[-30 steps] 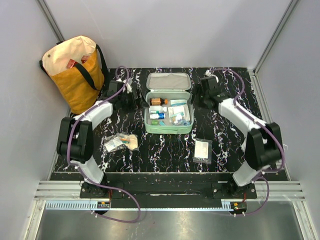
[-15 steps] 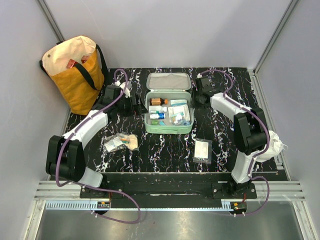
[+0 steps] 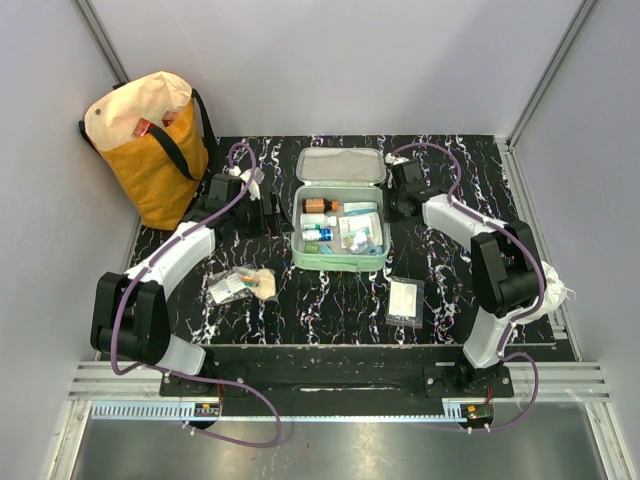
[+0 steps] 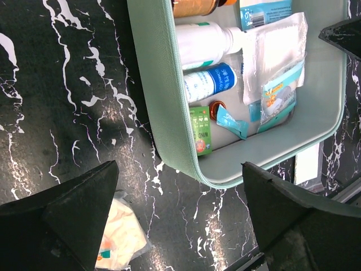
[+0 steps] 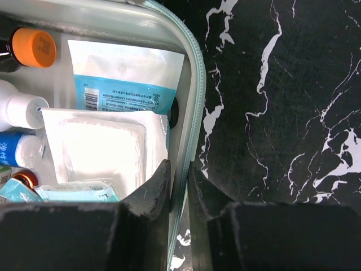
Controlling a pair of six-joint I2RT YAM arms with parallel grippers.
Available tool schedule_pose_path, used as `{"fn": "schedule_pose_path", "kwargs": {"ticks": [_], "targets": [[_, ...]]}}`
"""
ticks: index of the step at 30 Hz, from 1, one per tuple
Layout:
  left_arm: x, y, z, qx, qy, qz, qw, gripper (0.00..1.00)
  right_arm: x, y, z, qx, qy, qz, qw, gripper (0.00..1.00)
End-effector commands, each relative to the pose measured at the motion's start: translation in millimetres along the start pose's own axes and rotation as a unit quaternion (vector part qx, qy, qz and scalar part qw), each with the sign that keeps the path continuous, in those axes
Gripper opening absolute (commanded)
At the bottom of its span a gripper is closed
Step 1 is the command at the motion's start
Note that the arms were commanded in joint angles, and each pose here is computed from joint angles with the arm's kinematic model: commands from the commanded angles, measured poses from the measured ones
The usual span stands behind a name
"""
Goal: Organize the medicine kit
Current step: Move the medicine box to the center of the board.
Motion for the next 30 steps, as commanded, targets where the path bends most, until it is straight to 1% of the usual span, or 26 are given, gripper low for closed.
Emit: {"fn": "schedule_pose_path", "kwargs": {"ticks": [1, 5, 9, 13, 17, 20, 22, 23, 24, 26, 29, 30], "targets": [[-7, 12, -9, -0.027, -0.004, 0.02, 0.999, 0.96, 4, -13, -20, 0.011, 0.026, -0.044, 0.999, 0.21], [-8, 11, -10, -0.026, -0.004, 0.021, 0.999, 0.95, 20, -18, -32, -0.003, 0.05, -0.062, 0.997, 0.22], [-10, 14, -13, -0.031, -0.003, 0.024, 0.999, 0.95, 32, -33, -41, 0.01, 0.061, -0.066, 0.996, 0.21], [-12, 16, -16, -0.037, -0.004, 0.025, 0.999, 0.95, 44, -47, -47, 0.008, 0.08, -0.073, 0.994, 0.22], [-14, 17, -20, -0.04, -0.004, 0.03, 0.999, 0.96, 45, -58, -52, 0.025, 0.074, -0.072, 0.994, 0.21], [-14, 16, -21, -0.04, -0.004, 0.029, 0.999, 0.96, 45, -63, -55, 0.027, 0.071, -0.065, 0.995, 0.23], [-13, 15, -20, -0.039, -0.003, 0.026, 0.999, 0.96, 46, -62, -57, 0.024, 0.07, -0.046, 0.996, 0.3], [-13, 14, -20, -0.038, -0.004, 0.025, 0.999, 0.96, 45, -60, -58, 0.021, 0.065, -0.034, 0.997, 0.4], [-13, 14, -19, -0.038, -0.004, 0.024, 0.999, 0.96, 45, -57, -60, 0.018, 0.057, -0.022, 0.998, 0.45], [-13, 14, -20, -0.038, -0.005, 0.025, 0.999, 0.95, 43, -47, -66, 0.003, 0.036, 0.0, 0.999, 0.52], [-11, 12, -21, -0.038, -0.001, 0.024, 0.999, 0.95, 48, -27, -81, -0.021, 0.05, 0.022, 0.998, 0.57], [-11, 10, -21, -0.036, -0.001, 0.024, 0.999, 0.96, 50, -19, -85, -0.032, 0.054, 0.031, 0.998, 0.61]]}}
Point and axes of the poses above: each gripper's point midway between its finger pads, its own z axis out along the fingers, its own x axis along the line the jaws close on, y = z × x, the point moved 7 cm from there along -z, back along the fingers, and after that the axes turned 11 degrees about -z, right-handed, at the moved point
